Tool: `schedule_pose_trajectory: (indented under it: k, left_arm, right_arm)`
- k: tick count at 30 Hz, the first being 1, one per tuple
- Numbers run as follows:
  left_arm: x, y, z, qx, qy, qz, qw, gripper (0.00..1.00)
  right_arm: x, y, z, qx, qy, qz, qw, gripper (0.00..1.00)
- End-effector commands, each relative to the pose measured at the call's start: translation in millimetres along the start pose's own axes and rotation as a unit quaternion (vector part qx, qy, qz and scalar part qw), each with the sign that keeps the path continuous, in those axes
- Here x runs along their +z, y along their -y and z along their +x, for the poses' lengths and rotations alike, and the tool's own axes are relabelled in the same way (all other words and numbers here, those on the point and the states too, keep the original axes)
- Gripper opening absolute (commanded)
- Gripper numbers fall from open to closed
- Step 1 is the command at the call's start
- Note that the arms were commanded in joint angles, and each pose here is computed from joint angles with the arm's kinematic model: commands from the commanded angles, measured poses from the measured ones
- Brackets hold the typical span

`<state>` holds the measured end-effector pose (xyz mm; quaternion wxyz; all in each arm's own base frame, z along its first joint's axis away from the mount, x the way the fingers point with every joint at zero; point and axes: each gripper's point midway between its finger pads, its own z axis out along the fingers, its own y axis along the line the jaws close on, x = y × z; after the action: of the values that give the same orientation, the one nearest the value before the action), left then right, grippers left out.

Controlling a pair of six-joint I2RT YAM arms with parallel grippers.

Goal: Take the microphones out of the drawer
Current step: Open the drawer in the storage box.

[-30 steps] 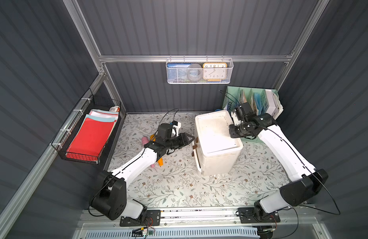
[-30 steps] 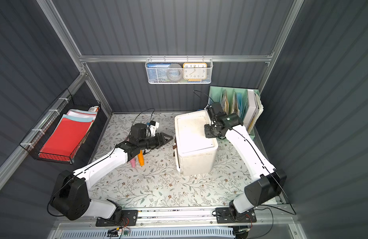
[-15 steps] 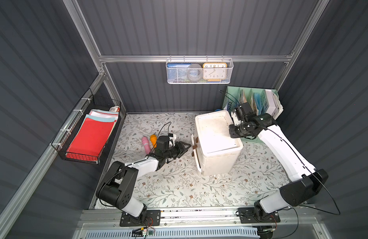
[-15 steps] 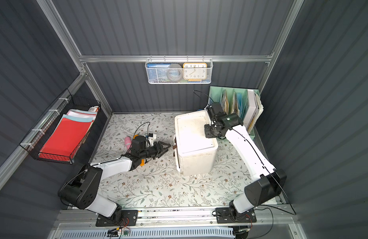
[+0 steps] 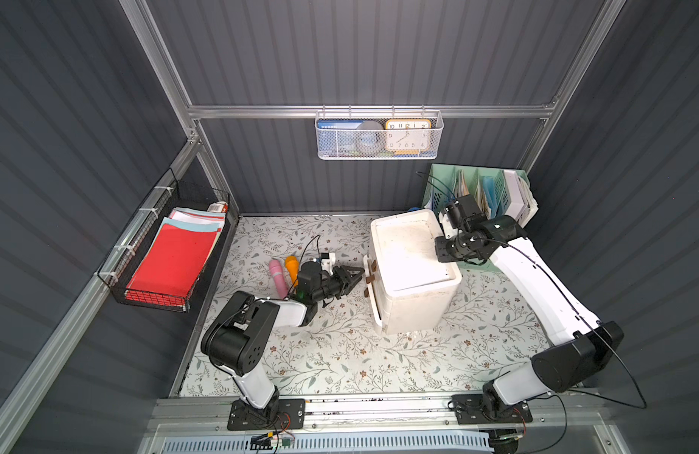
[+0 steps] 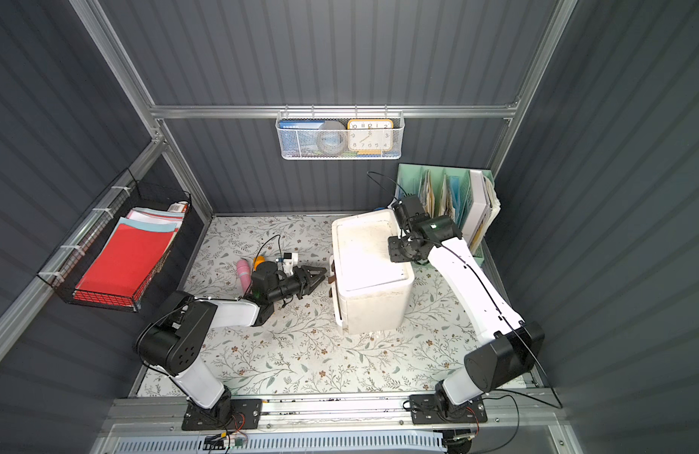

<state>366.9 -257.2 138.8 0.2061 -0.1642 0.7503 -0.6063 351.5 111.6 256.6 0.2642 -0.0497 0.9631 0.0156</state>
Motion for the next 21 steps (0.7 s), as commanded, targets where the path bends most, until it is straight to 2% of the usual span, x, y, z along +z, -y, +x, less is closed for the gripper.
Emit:
schedule_pose_trajectory:
  k: [1, 12, 21]
  left_arm:
    - [3.5, 11.6, 10.2, -0.009, -0.019, 0.035, 0.999, 0.38]
    - [12.9, 13.5, 21.9, -0.024, -0.042, 0.047, 0.998, 0.33]
    - [11.3, 18.0, 23.9, -0.02, -0.047, 0.053, 0.997, 0.05]
  right_arm:
    - [23.8, -5.5, 28.4, -0.002, -0.068, -0.008, 0.998, 0.0]
    - [24.2, -5.3, 29.3, -0.002, -0.07, -0.007, 0.997, 0.0]
    - [25.6, -5.0, 30.1, -0.003, -0.073, -0.006, 0.997, 0.0]
